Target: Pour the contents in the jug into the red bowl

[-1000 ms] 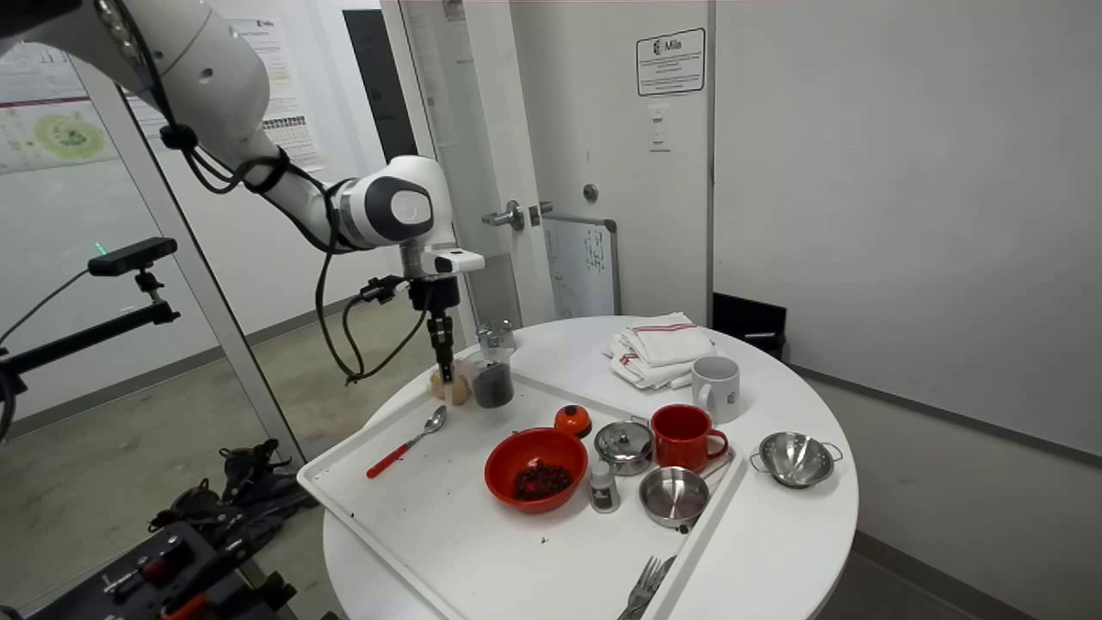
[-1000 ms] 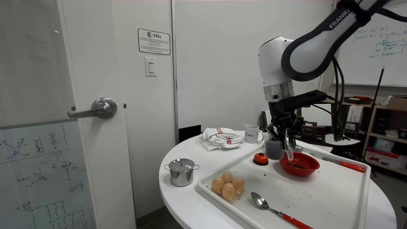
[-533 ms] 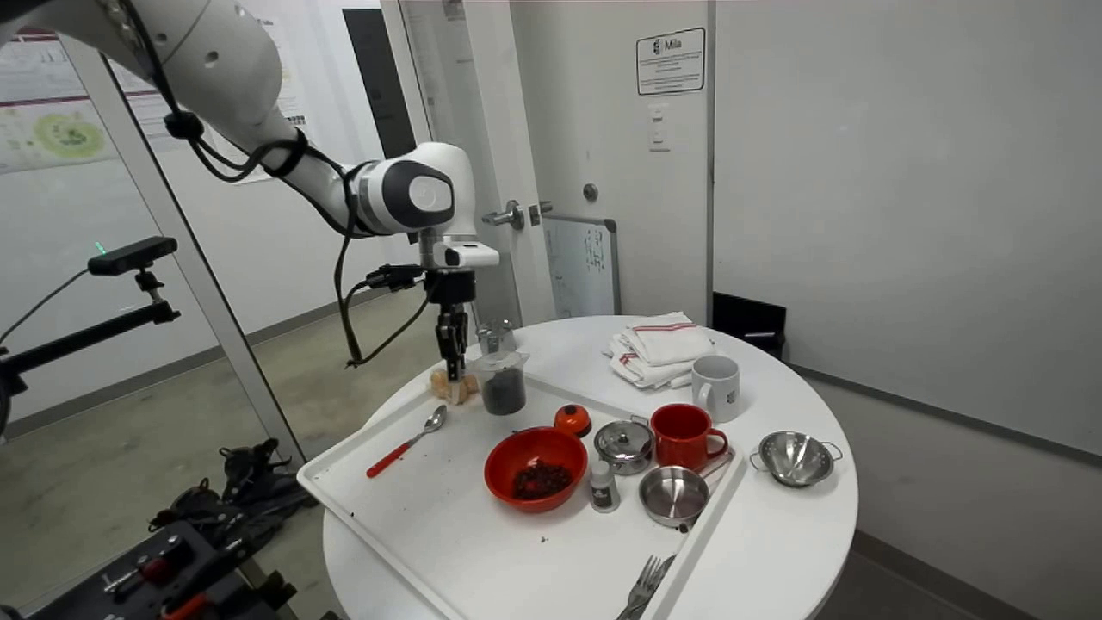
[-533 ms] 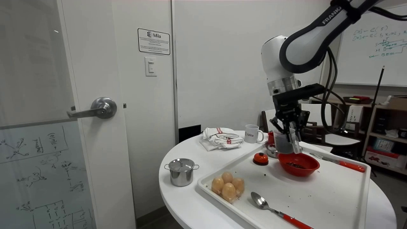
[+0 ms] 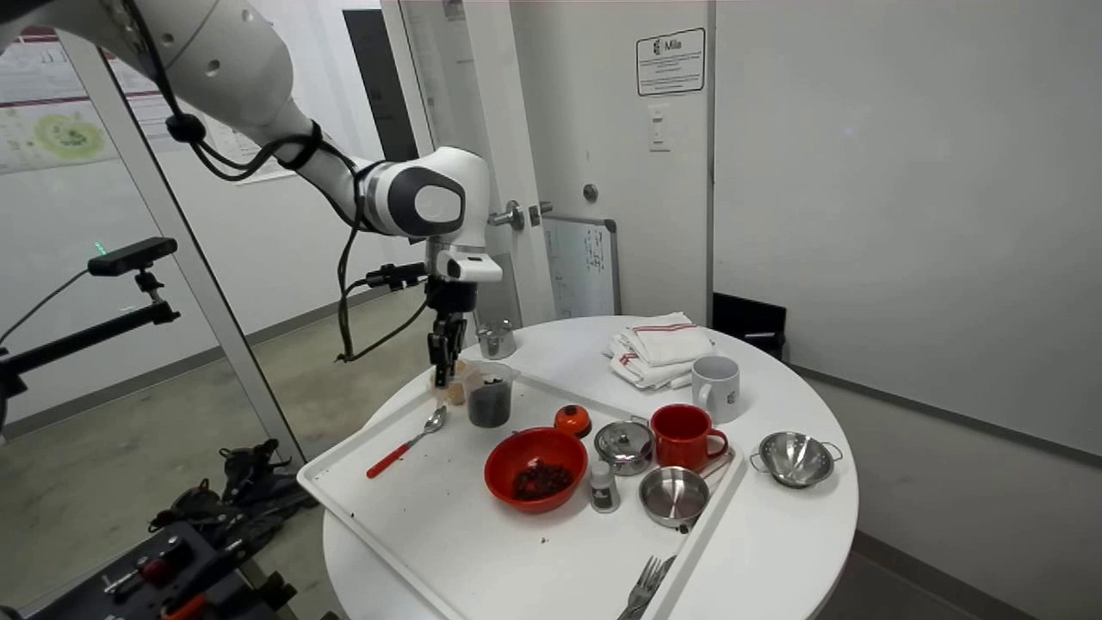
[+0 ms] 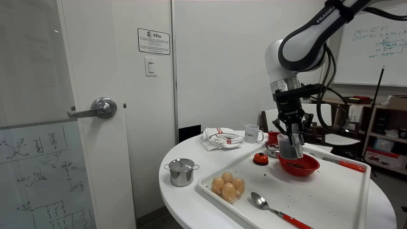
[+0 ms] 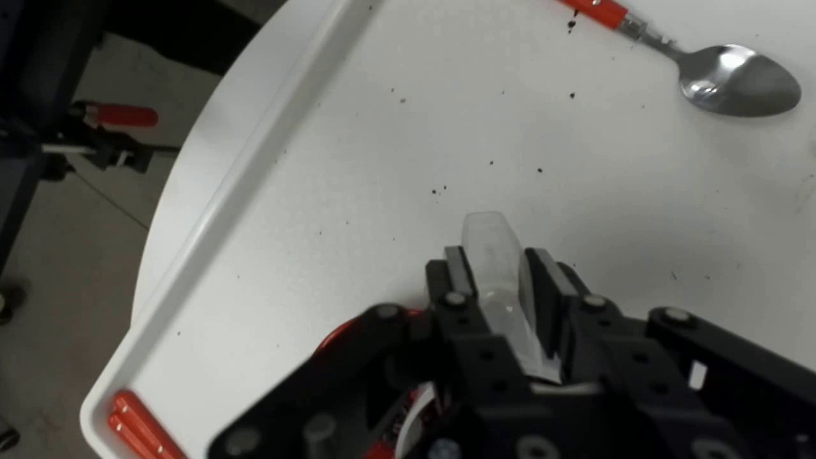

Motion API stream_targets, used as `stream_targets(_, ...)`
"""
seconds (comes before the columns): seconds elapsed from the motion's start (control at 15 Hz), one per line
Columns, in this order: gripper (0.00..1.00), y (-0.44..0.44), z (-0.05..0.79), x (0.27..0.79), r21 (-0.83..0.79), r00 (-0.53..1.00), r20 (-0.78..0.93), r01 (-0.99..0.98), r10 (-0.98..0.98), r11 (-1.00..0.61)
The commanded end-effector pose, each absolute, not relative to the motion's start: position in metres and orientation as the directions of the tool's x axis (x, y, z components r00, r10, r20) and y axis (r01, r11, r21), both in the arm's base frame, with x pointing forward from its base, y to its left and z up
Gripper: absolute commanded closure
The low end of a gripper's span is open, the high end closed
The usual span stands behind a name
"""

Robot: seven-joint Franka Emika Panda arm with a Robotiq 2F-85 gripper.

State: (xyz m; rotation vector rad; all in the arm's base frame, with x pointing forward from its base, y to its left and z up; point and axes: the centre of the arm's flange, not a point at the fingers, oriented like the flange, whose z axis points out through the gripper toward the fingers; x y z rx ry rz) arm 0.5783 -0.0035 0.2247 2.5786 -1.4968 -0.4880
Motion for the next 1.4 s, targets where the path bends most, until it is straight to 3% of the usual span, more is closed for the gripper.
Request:
stream_targets(0.0, 0.9, -0.026, 0.223, 0.572, 0.197, 0.35, -0.361, -0.878, -0.865, -0.437)
stream_targets(0.27, 0.9, -0.056, 0.223, 0.555, 0.1, 0.238, -0.479, -0.941, -0.845, -0.322)
stream_targets(0.47, 0.9, -0.071, 0.222, 0.543, -0.014, 0.287, -0.54, -0.943, -0.791, -0.332)
stream_targets(0.53, 0.74, -0.069, 0.214, 0.559, 0.065, 0.245, -0.506, -0.945, -0.827, -0.32)
stream_targets(0.67, 0.74, -0.076, 0.214, 0.554, 0.029, 0.262, -0.524, -0.945, -0.81, -0.325)
stream_targets(0.73, 0.89, -0.076, 0.215, 0.553, 0.023, 0.267, -0.526, -0.945, -0.808, -0.327)
stream_targets(1.0, 0.9, -0.071, 0.197, 0.57, 0.096, 0.228, -0.626, -0.926, -0.746, -0.364)
stream_targets(1.33, 0.9, -0.102, 0.189, 0.577, 0.148, 0.113, -0.708, -0.942, -0.697, -0.302)
